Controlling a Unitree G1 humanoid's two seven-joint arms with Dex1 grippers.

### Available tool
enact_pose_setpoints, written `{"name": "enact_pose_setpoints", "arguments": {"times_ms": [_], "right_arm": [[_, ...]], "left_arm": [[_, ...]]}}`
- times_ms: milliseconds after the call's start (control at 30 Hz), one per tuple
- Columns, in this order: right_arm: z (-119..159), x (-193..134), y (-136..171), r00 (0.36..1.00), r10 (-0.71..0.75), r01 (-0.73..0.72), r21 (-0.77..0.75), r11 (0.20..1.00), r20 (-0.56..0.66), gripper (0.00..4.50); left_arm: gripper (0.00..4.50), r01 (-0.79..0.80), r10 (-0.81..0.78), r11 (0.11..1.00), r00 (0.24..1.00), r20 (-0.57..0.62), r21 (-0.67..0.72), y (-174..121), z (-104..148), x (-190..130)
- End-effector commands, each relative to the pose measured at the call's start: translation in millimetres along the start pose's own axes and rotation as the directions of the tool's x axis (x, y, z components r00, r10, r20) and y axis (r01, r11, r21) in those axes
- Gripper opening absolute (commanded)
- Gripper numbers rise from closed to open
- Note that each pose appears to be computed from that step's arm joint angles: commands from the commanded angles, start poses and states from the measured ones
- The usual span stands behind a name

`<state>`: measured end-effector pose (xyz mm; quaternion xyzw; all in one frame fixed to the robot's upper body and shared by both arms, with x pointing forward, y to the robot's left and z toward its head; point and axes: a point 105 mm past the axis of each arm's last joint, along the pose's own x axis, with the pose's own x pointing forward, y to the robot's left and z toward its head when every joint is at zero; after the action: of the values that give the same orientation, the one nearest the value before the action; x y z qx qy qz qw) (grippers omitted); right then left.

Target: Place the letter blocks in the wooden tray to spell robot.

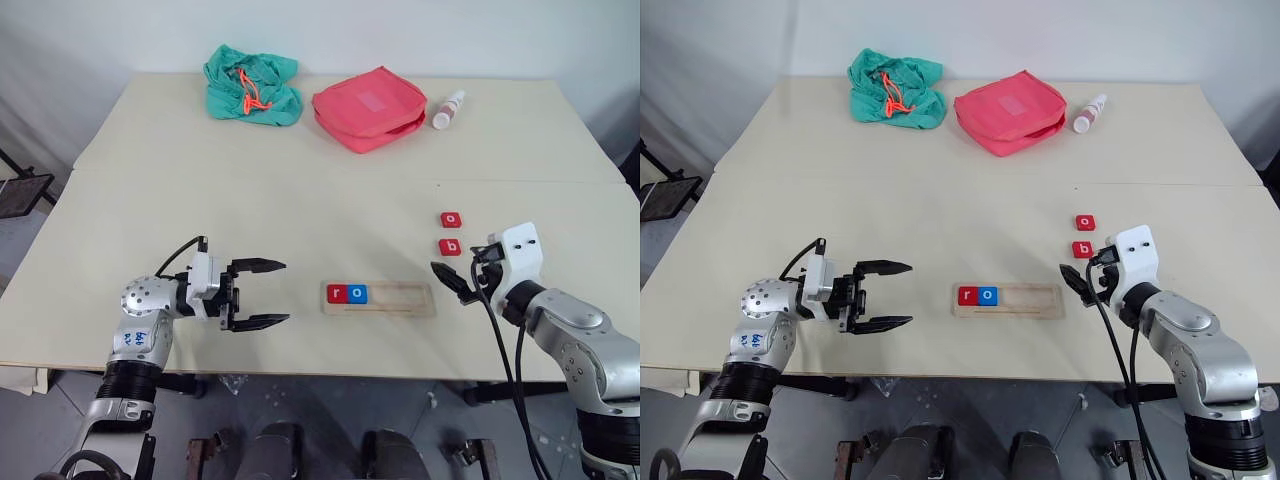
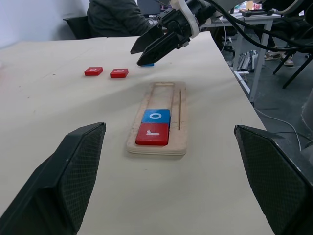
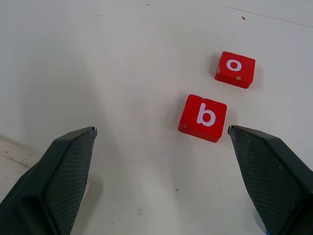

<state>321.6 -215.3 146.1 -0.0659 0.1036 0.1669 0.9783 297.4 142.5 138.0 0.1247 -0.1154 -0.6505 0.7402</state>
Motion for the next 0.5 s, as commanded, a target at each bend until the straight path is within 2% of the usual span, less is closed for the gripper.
{"name": "enact_pose_setpoints", "arguments": {"times_ms": [33,200,300,500], "right_arm": [[14.0,-0.3,-5.9,0.998,-0.029,0.029,0.010,1.000,0.050,4.50],[15.3,11.9,-9.2,0.997,-0.052,0.049,0.063,0.997,0.054,4.50],[14.3,30.0,-17.0,0.995,-0.094,0.089,0.105,0.990,0.045,4.50],[11.8,42.9,-20.0,0.994,-0.107,0.102,0.115,0.988,0.038,4.50]], "left_arm": [[4.46,-0.018,0.017,0.999,1.000,0.022,0.042,5.5,11.2,-4.1],[4.46,-0.018,0.017,0.999,1.000,0.026,0.046,4.6,11.9,-2.5],[4.46,-0.026,0.024,0.998,0.999,0.039,0.049,3.1,14.1,0.2],[4.46,-0.034,0.032,0.998,0.998,0.046,0.050,-0.9,15.9,1.2]]}}
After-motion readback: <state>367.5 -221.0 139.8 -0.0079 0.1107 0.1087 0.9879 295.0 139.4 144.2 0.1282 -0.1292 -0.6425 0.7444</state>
